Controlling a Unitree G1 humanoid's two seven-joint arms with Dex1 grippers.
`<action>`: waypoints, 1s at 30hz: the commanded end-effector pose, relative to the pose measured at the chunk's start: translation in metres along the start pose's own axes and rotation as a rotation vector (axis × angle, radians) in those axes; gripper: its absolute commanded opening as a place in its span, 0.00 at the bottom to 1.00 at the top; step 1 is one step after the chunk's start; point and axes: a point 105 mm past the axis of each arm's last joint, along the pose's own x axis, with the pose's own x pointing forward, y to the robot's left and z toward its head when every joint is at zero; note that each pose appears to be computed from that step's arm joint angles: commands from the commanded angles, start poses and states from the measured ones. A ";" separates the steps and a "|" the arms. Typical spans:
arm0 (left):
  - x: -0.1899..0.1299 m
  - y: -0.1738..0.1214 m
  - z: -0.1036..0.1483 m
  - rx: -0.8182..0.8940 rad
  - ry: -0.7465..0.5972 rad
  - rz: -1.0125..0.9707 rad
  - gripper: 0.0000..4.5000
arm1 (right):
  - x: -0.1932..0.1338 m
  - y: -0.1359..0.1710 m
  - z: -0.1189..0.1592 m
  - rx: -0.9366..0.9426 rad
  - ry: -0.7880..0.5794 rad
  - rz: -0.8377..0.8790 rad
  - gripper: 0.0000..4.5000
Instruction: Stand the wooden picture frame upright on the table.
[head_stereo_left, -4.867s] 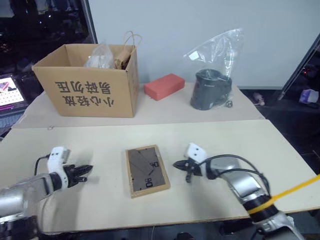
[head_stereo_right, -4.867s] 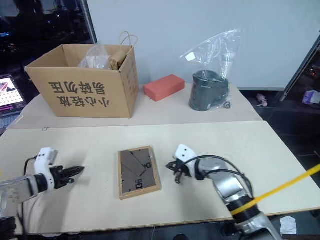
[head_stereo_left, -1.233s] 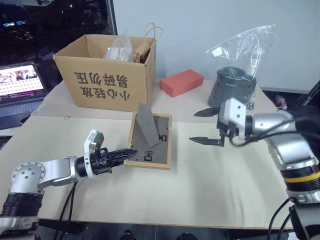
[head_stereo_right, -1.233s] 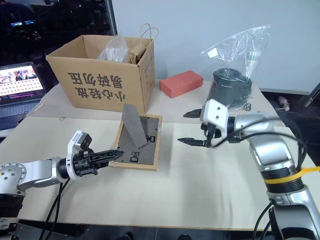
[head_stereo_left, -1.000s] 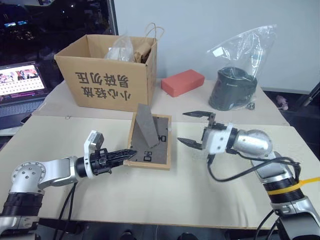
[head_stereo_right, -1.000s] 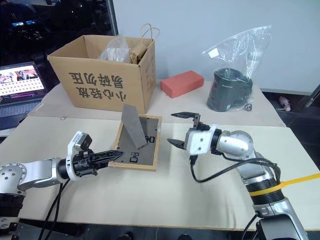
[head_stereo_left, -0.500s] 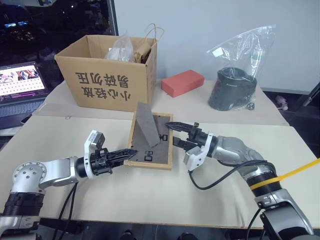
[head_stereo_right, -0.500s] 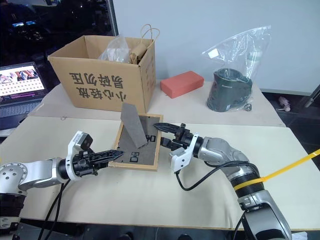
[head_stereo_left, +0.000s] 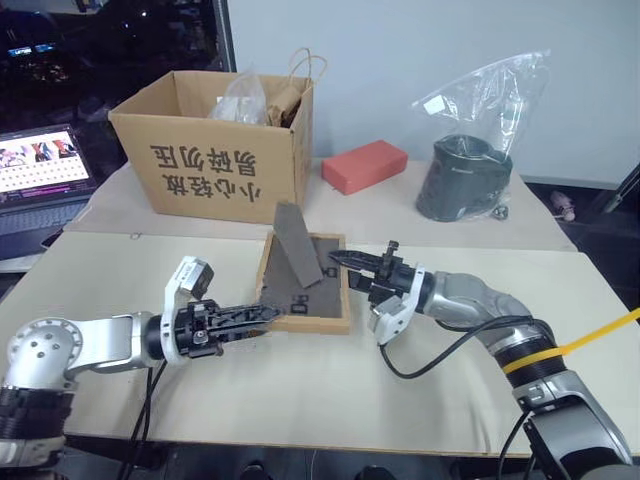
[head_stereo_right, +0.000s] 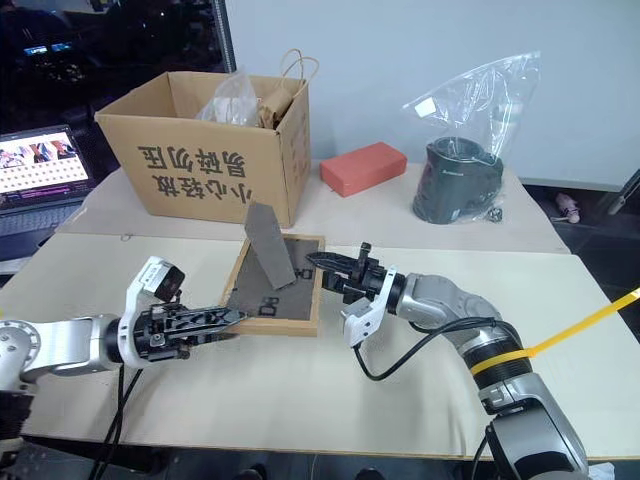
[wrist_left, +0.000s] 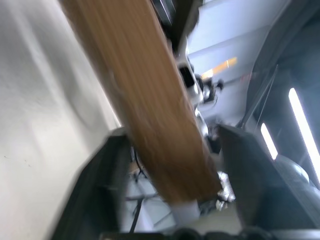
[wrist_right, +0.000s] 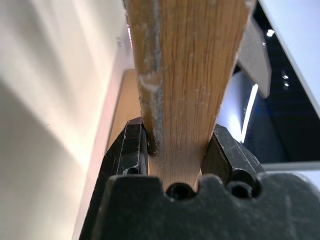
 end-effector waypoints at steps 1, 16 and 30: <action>-0.018 -0.014 0.005 0.093 -0.021 0.027 0.99 | -0.010 -0.033 -0.008 -0.020 0.012 -0.136 0.27; -0.056 -0.021 0.028 0.783 -0.157 0.375 1.00 | 0.003 -0.021 -0.066 1.398 0.088 -0.020 0.27; -0.056 -0.011 0.041 0.998 -0.191 0.477 1.00 | -0.013 0.055 -0.094 1.982 0.433 0.051 0.27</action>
